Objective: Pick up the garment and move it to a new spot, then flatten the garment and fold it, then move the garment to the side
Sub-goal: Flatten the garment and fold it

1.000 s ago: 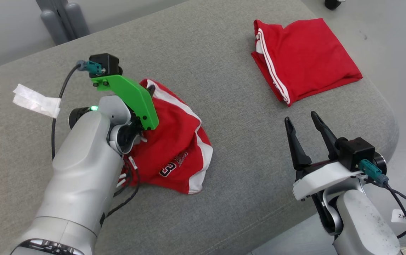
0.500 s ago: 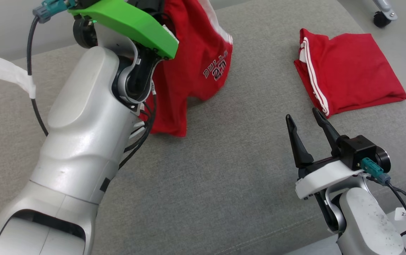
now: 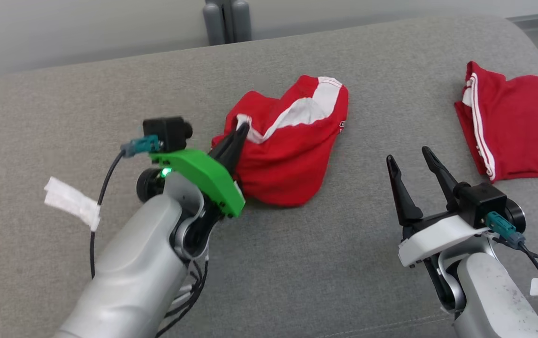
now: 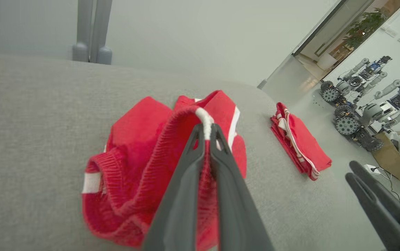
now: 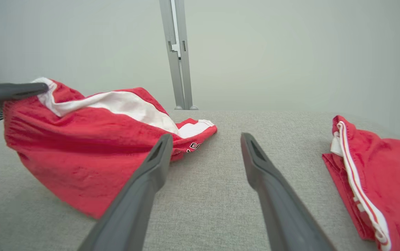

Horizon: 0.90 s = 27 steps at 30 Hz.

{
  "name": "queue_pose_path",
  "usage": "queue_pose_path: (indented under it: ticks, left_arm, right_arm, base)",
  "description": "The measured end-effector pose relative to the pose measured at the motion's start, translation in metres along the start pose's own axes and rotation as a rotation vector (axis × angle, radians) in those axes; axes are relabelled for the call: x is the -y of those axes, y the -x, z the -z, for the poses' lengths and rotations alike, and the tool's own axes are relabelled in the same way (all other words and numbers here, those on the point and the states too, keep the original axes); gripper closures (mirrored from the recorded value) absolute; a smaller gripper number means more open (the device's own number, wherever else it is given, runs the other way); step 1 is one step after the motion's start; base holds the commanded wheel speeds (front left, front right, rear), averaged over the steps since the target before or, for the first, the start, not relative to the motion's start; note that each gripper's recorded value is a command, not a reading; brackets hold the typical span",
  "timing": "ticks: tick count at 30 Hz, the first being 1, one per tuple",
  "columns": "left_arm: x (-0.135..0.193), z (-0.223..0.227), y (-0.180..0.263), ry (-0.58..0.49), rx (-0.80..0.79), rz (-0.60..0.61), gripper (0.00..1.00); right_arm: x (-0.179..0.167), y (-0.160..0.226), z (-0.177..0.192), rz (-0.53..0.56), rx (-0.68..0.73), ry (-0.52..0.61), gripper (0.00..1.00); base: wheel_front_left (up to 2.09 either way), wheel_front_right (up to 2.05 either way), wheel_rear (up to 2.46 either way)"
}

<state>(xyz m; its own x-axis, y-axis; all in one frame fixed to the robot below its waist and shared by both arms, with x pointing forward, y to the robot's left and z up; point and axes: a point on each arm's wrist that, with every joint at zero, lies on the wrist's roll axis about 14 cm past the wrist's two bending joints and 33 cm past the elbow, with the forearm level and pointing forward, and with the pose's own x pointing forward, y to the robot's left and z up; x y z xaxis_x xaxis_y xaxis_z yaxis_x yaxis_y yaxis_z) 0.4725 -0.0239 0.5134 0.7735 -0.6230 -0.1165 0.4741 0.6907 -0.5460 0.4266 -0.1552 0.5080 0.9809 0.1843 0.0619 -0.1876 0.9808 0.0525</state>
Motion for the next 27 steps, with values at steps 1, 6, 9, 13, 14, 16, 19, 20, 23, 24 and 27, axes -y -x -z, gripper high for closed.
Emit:
queue_pose_path:
  ticks: [1, 6, 9, 13, 14, 16, 19, 20, 23, 24, 27]
  left_arm:
    - [-0.013, 0.01, 0.01, 0.01, -0.018, -0.037, 1.0]
    - [-0.072, 0.033, 0.054, -0.018, -0.054, -0.223, 1.0]
    - [-0.099, 0.043, 0.08, -0.041, -0.084, -0.31, 1.0]
    - [-0.118, 0.054, 0.099, -0.085, -0.111, -0.382, 1.0]
    - [-0.125, 0.052, 0.103, -0.1, -0.102, -0.407, 1.0]
    - [-0.134, 0.051, 0.108, -0.109, -0.085, -0.437, 1.0]
    - [-0.134, 0.052, 0.108, -0.103, -0.054, -0.446, 0.0]
    - [-0.133, 0.049, 0.106, -0.096, -0.032, -0.444, 0.0]
    - [-0.127, 0.041, 0.102, -0.06, 0.033, -0.432, 0.0]
    - [-0.124, 0.038, 0.102, -0.048, 0.059, -0.427, 0.0]
    - [-0.122, 0.022, 0.105, 0.01, 0.144, -0.428, 0.0]
  right_arm:
    - [-0.004, -0.002, 0.001, -0.011, -0.002, -0.003, 0.0]
    - [-0.02, -0.011, 0.003, -0.058, -0.004, -0.013, 0.0]
    - [-0.028, -0.014, 0.005, -0.079, -0.01, -0.017, 0.0]
    - [-0.032, -0.015, 0.004, -0.09, -0.009, -0.018, 0.0]
    - [-0.032, -0.014, 0.004, -0.09, -0.01, -0.018, 0.0]
    - [-0.031, -0.013, 0.004, -0.089, -0.012, -0.019, 0.0]
    - [-0.025, -0.011, 0.004, -0.072, -0.013, -0.017, 0.0]
    - [-0.022, -0.01, 0.004, -0.066, -0.012, -0.015, 0.0]
    - [-0.016, -0.007, 0.002, -0.049, -0.008, -0.01, 0.0]
    - [-0.014, -0.005, 0.001, -0.043, -0.008, -0.008, 0.0]
    - [-0.01, -0.002, -0.003, -0.031, 0.002, -0.004, 0.0]
  base:
    - [0.0, 0.0, 0.0]
    - [0.0, 0.0, 0.0]
    - [0.0, 0.0, 0.0]
    - [0.0, 0.0, 0.0]
    - [0.0, 0.0, 0.0]
    - [0.0, 0.0, 0.0]
    - [0.0, 0.0, 0.0]
    - [0.0, 0.0, 0.0]
    - [0.0, 0.0, 0.0]
    - [0.0, 0.0, 0.0]
    - [0.0, 0.0, 0.0]
